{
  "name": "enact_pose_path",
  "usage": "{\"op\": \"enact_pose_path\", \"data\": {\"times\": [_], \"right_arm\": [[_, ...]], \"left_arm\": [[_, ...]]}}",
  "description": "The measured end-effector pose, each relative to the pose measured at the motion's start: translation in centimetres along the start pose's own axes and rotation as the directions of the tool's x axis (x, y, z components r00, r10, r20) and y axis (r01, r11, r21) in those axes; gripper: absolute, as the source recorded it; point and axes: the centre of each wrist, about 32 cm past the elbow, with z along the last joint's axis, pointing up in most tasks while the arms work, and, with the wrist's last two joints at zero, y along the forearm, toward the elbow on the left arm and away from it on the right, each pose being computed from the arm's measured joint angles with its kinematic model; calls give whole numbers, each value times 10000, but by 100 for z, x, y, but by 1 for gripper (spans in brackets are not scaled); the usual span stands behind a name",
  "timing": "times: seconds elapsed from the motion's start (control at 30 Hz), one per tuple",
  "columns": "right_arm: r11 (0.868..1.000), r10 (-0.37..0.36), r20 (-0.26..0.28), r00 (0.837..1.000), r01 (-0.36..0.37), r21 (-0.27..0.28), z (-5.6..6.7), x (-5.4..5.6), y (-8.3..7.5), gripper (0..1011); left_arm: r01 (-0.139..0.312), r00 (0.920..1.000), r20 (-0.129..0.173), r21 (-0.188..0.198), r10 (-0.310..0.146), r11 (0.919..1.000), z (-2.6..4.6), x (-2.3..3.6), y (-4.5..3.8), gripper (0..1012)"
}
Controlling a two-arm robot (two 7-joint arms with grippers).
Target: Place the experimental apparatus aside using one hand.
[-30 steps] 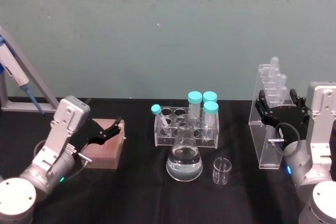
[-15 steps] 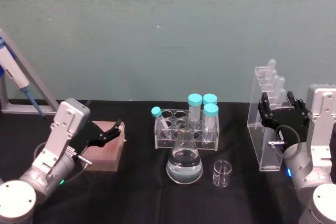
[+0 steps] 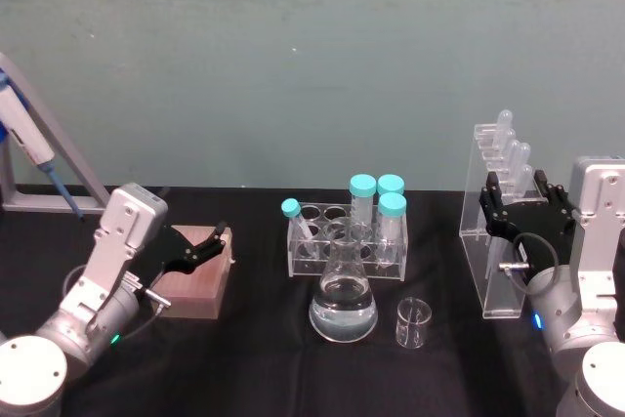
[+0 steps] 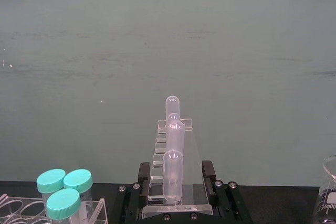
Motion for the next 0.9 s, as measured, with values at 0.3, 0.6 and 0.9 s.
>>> {"op": "enact_pose_path", "data": {"times": [0.3,0.6,0.9], "right_arm": [[10000,-17,-15,10000,17,-23,2,5,1,599],[10000,-84,-41,10000,84,-32,3,15,2,599],[10000,-99,-44,9999,99,-3,-4,26,0,599]], "left_arm": [[0,10000,1,1,0,10000,0,0,0,1000],[-1,10000,0,0,1,10000,0,0,0,1000],[0,10000,1,0,0,10000,0,0,0,1000]]}}
